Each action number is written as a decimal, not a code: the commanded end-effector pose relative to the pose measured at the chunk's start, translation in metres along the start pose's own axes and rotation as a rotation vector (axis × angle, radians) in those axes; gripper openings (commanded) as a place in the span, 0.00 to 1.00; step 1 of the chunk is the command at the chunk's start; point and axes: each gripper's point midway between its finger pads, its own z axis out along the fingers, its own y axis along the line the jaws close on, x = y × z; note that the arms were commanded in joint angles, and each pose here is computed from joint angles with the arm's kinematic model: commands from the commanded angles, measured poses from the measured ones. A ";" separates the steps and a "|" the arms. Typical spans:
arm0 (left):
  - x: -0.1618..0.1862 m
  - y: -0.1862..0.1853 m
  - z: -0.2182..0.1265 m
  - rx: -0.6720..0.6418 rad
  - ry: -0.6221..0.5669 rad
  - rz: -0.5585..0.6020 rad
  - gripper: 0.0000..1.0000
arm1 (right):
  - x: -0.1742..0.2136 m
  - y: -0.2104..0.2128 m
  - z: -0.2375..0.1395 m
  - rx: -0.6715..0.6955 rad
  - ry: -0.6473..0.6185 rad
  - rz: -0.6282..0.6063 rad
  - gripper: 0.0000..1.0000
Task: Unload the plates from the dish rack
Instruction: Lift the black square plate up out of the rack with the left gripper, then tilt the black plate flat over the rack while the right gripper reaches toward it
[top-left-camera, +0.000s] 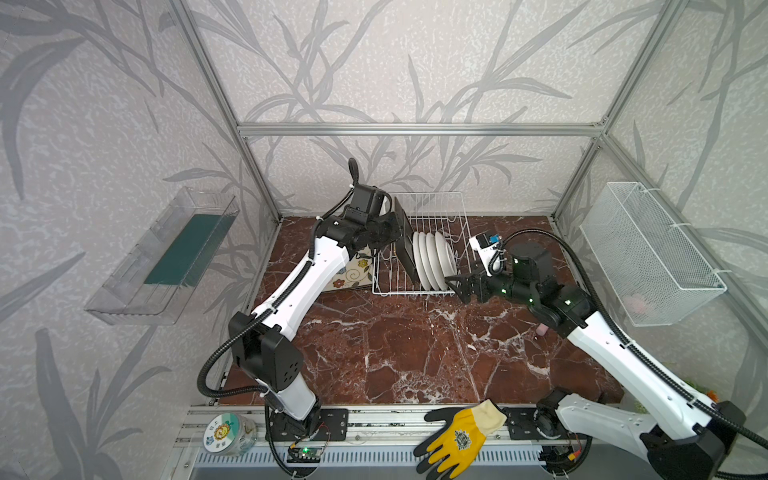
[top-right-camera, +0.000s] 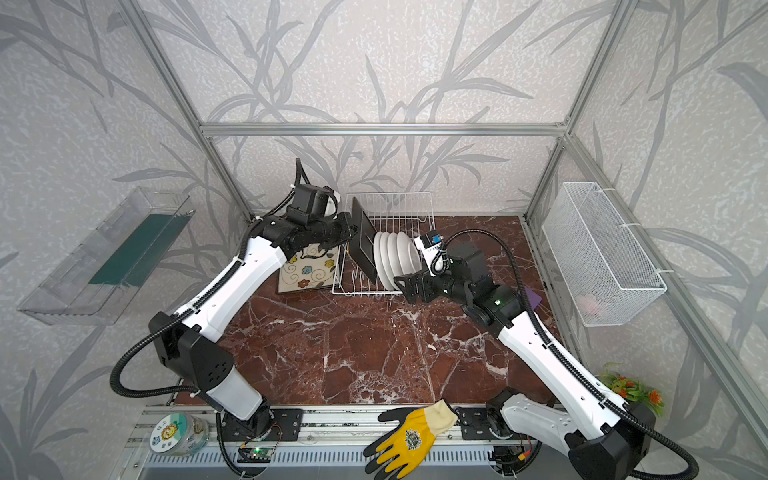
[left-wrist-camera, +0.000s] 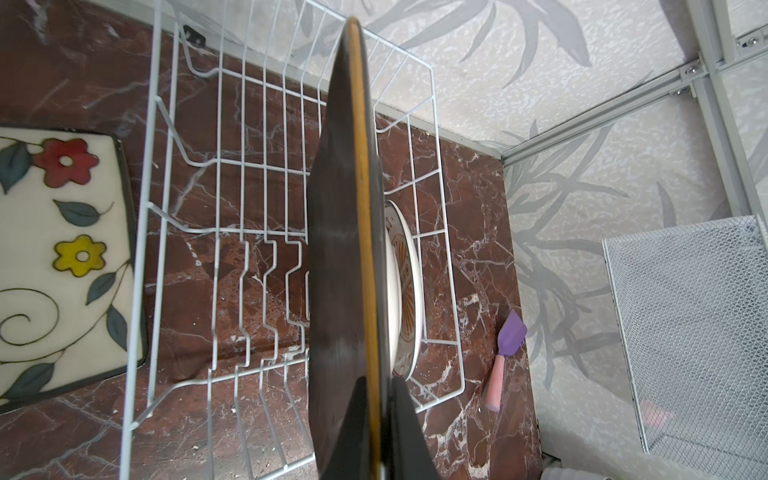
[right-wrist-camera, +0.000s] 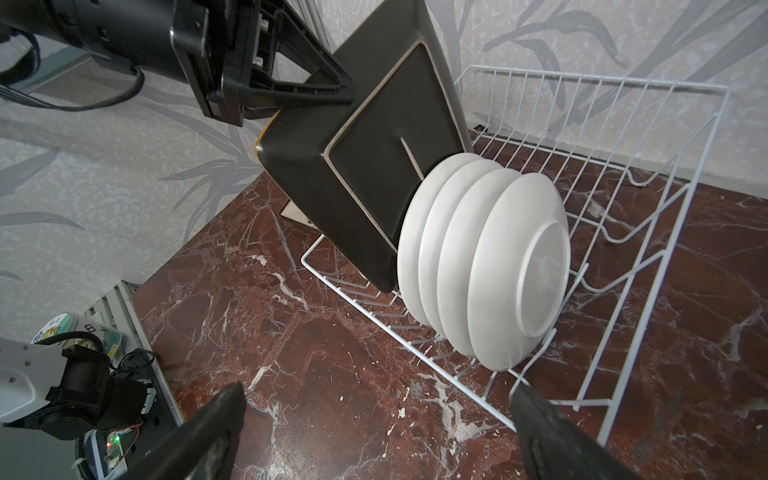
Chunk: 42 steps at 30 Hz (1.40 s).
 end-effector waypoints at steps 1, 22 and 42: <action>-0.047 -0.049 -0.058 0.140 -0.211 0.080 0.00 | -0.010 0.000 -0.007 0.013 -0.050 0.009 0.99; -0.071 -0.079 -0.123 0.198 -0.477 0.470 0.00 | -0.016 -0.010 -0.010 0.066 -0.034 0.092 0.99; -0.048 -0.071 -0.150 0.058 -0.609 1.056 0.00 | -0.037 -0.038 -0.006 0.017 -0.007 0.471 0.99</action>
